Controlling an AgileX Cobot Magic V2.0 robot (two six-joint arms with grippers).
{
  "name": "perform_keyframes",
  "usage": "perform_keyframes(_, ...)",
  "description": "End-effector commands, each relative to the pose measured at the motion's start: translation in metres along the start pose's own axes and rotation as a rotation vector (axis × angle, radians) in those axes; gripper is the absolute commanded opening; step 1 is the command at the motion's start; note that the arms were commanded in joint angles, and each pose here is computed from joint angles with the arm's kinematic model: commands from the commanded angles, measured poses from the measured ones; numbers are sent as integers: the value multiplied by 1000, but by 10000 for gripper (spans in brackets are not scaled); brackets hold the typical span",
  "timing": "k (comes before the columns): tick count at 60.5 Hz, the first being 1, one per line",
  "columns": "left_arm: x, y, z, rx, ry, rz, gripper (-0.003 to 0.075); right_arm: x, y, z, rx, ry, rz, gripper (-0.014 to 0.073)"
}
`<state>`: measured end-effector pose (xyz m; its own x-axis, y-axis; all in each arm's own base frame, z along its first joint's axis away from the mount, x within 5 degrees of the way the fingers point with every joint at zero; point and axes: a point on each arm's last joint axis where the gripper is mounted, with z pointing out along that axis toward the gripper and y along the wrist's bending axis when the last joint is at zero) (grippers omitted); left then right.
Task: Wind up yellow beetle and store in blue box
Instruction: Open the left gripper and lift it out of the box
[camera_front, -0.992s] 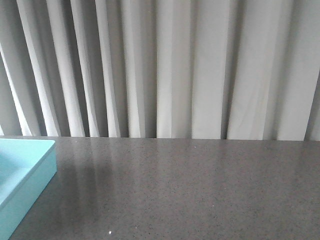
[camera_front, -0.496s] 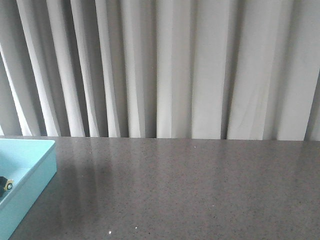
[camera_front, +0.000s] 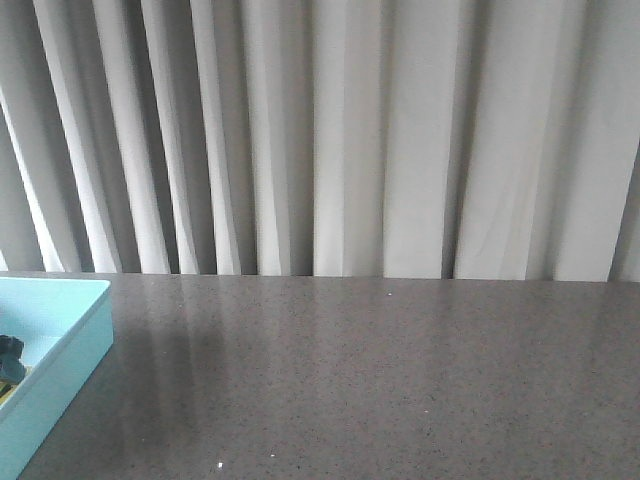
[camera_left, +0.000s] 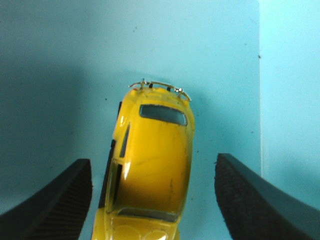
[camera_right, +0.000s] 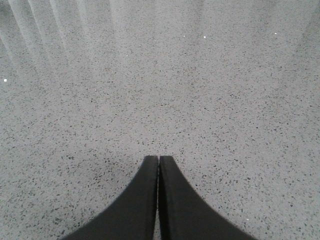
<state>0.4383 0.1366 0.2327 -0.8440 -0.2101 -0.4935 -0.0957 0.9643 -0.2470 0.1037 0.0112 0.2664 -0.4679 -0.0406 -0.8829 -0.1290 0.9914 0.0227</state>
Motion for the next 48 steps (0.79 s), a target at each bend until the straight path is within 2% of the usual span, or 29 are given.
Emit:
perform_keyframes(1,-28,-26,-56,54,-197,-15,470,-12,-2,-3,19,-74,-5,-6)
perform_keyframes(16,-46,-74,-142,296,-409,-64,307,-12,-2,-3,19,-71,-5,-6)
perform_keyframes(25,-34,-104,-202,388,-467,-3,151,-12,-2,-3,19,-71,-5,-6)
perform_keyframes(33,-11,-135,-262,416,-527,100,-8,-12,-2,-3,19,-71,-5,-6)
perform_keyframes(39,12,-158,-309,410,-610,180,-7,-12,-2,-3,19,-71,-5,-6)
perform_keyframes(48,65,-185,-379,369,-716,300,-6,-12,-2,-3,19,-71,-5,-6)
